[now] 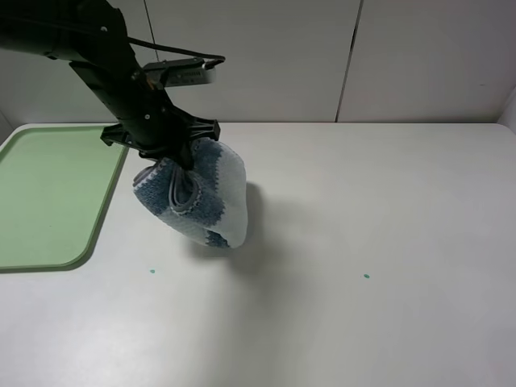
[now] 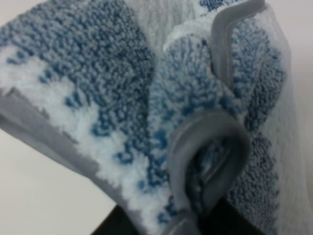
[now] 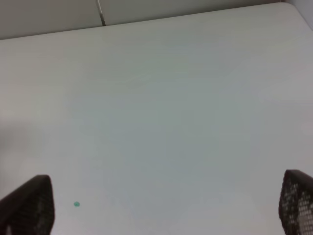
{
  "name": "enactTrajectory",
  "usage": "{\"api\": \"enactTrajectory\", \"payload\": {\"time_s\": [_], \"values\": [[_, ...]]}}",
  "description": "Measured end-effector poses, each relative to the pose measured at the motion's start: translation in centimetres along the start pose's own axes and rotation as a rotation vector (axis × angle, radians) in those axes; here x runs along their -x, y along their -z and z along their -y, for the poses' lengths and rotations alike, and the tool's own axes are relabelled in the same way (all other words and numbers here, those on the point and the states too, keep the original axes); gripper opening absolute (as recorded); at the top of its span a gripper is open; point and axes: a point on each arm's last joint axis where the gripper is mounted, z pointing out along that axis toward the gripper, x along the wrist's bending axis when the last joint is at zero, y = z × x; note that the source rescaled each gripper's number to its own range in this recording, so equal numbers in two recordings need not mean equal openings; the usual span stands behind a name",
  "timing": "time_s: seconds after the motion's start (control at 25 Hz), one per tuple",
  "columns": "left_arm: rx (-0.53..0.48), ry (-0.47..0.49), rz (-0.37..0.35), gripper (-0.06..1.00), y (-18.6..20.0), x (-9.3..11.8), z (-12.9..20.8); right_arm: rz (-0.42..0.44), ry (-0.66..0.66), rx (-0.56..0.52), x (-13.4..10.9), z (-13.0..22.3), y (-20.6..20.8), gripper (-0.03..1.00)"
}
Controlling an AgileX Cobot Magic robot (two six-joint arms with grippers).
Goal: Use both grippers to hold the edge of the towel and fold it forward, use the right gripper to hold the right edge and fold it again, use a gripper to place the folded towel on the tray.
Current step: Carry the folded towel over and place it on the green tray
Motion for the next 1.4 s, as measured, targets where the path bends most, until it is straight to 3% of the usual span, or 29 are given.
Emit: {"api": "enactTrajectory", "payload": {"time_s": [0.68,1.0,1.4], "values": [[0.018,0.123,-0.104,0.14,1.5,-10.7,-0.4,0.000,0.000,0.002,0.0,0.0,0.0,1.00],[0.086,0.167,-0.156,0.14,2.3,-15.7,-0.7,0.000,0.000,0.002,0.0,0.0,0.0,1.00],[0.115,0.250,-0.213,0.14,1.8,-20.3,1.5,0.000,0.000,0.002,0.0,0.0,0.0,1.00]]}}
